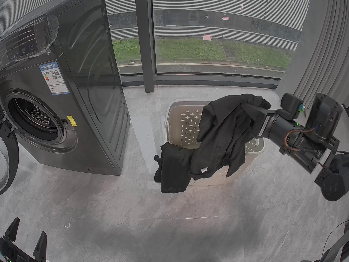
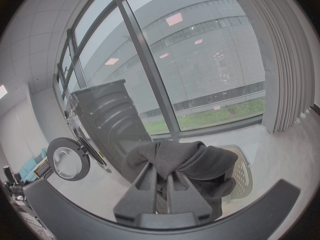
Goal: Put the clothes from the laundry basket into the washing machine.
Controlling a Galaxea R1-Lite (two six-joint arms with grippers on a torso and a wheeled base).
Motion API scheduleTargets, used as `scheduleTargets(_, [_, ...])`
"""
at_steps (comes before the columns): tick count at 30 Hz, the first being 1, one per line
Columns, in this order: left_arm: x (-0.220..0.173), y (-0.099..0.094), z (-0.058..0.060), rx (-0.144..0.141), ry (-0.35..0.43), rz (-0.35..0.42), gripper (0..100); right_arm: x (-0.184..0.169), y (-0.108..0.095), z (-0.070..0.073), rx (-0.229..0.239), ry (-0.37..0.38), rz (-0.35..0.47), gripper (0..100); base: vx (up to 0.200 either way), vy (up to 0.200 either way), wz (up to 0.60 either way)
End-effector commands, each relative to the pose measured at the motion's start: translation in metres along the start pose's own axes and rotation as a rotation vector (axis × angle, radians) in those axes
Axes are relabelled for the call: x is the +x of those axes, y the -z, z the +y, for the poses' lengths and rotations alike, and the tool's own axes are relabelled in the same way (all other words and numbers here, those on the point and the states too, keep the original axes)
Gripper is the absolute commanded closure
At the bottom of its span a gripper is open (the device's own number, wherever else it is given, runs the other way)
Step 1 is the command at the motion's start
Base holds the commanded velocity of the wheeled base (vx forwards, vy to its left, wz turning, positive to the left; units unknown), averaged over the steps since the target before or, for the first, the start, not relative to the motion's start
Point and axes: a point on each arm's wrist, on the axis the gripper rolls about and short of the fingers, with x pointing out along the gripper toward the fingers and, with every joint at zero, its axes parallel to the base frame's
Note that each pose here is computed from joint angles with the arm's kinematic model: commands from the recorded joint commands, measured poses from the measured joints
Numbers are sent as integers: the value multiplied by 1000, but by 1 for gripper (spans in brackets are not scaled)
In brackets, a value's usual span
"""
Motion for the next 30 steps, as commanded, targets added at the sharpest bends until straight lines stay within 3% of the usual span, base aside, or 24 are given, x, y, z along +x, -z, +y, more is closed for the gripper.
scheduleTargets(1, [0,5,0,0,0,1,0,-29,-31,7,8,-42,-112,100,0,0,0])
scheduleTargets(5, [0,5,0,1,0,1,0,-38,-38,11,1,-66,-150,100,0,0,0])
scheduleTargets(8, [0,5,0,1,0,1,0,-46,-49,11,-42,-66,-189,100,-200,0,0])
scheduleTargets(14, [0,5,0,0,0,1,0,-55,-48,12,-46,-83,-180,100,-200,0,0])
scheduleTargets(20, [0,5,0,-6,0,1,0,-55,-44,11,-47,-82,-169,100,0,0,0])
scheduleTargets(30, [0,5,0,-8,-2,1,0,-55,-41,11,-48,-87,-159,100,0,200,0])
